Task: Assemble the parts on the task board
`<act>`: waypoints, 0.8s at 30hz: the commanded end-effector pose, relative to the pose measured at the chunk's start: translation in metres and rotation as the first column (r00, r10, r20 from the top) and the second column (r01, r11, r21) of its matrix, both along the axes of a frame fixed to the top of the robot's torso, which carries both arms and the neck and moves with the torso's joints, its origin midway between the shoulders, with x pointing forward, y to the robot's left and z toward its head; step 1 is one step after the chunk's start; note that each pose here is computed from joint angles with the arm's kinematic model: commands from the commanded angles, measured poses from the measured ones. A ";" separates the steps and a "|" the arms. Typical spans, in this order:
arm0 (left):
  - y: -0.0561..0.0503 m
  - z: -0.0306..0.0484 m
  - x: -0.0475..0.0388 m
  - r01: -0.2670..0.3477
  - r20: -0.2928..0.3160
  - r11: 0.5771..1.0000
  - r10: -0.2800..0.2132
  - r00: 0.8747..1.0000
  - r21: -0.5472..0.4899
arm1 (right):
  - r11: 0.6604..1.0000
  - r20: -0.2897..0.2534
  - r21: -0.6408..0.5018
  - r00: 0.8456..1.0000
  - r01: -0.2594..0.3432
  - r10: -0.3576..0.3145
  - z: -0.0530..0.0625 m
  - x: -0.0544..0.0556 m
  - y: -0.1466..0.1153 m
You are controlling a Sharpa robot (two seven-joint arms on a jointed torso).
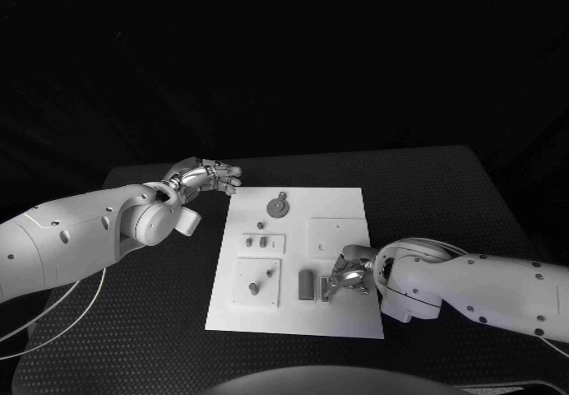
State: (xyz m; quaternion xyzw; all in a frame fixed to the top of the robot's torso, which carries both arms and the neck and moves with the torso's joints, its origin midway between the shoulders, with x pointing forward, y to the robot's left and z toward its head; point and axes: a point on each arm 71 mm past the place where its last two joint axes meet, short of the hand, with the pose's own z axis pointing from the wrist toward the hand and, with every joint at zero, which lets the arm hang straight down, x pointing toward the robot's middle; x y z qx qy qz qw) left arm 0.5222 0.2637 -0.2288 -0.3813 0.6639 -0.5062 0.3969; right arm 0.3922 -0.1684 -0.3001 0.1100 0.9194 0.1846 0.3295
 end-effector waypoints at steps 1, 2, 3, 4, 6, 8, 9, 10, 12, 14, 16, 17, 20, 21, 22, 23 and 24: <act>-0.003 0.0011 -0.0002 0.017 0.004 1.000 -0.017 1.000 -0.004 | 0.999 0.029 -0.013 0.999 -0.039 0.039 0.001 0.001 0.002; -0.003 0.0012 -0.0003 0.016 0.004 1.000 -0.016 1.000 -0.004 | 0.999 0.036 -0.017 0.999 -0.040 0.041 0.001 0.002 0.002; -0.003 0.0012 -0.0003 0.016 0.004 1.000 -0.016 1.000 -0.004 | 0.999 0.041 -0.020 0.998 -0.041 0.042 0.001 0.002 0.002; -0.003 0.0011 -0.0002 0.016 0.004 1.000 -0.016 1.000 -0.004 | 0.999 0.044 -0.023 0.998 -0.042 0.042 0.001 0.003 0.002; -0.003 0.0011 -0.0002 0.016 0.004 1.000 -0.016 1.000 -0.004 | 0.999 0.045 -0.025 0.998 -0.043 0.044 0.000 0.003 0.003; -0.003 0.0011 -0.0002 0.017 0.004 1.000 -0.017 1.000 -0.004 | 0.998 0.050 -0.030 0.998 -0.047 0.048 0.000 0.004 0.005; -0.003 0.0011 -0.0002 0.017 0.004 1.000 -0.017 1.000 -0.004 | 0.998 0.049 -0.031 0.998 -0.048 0.049 -0.001 0.003 0.005; -0.003 0.0011 -0.0001 0.017 0.004 1.000 -0.017 1.000 -0.004 | 0.998 0.048 -0.031 0.998 -0.049 0.050 -0.001 0.003 0.006; -0.003 0.0011 -0.0001 0.017 0.004 1.000 -0.017 1.000 -0.004 | 0.998 0.047 -0.032 0.998 -0.050 0.051 -0.002 0.003 0.006; -0.003 0.0011 0.0000 0.016 0.004 1.000 -0.016 1.000 -0.004 | 0.998 0.053 -0.039 0.997 -0.054 0.056 -0.002 0.002 0.007; -0.002 0.0011 -0.0002 0.016 0.004 1.000 -0.016 1.000 -0.004 | 0.997 0.055 -0.043 0.997 -0.058 0.060 -0.002 0.002 0.007; -0.002 0.0011 -0.0002 0.016 0.004 1.000 -0.016 1.000 -0.004 | 0.997 0.053 -0.045 0.997 -0.059 0.061 -0.002 0.002 0.007; -0.003 0.0010 -0.0003 0.017 0.003 1.000 -0.017 1.000 -0.004 | 0.997 0.057 -0.054 0.996 -0.058 0.061 -0.002 0.002 0.005; -0.002 0.0010 -0.0003 0.016 0.003 1.000 -0.016 1.000 -0.004 | 0.997 0.058 -0.055 0.997 -0.056 0.060 -0.002 0.003 0.005; -0.002 0.0010 -0.0003 0.015 0.003 1.000 -0.015 1.000 -0.003 | 0.997 0.060 -0.057 0.996 -0.056 0.059 -0.002 0.003 0.004; -0.002 0.0010 -0.0003 0.015 0.003 1.000 -0.015 1.000 -0.003 | 0.997 0.061 -0.057 0.996 -0.054 0.057 -0.002 0.003 0.004; -0.002 0.0010 -0.0002 0.016 0.003 1.000 -0.016 1.000 -0.003 | 0.997 0.062 -0.057 0.997 -0.052 0.055 -0.002 0.003 0.003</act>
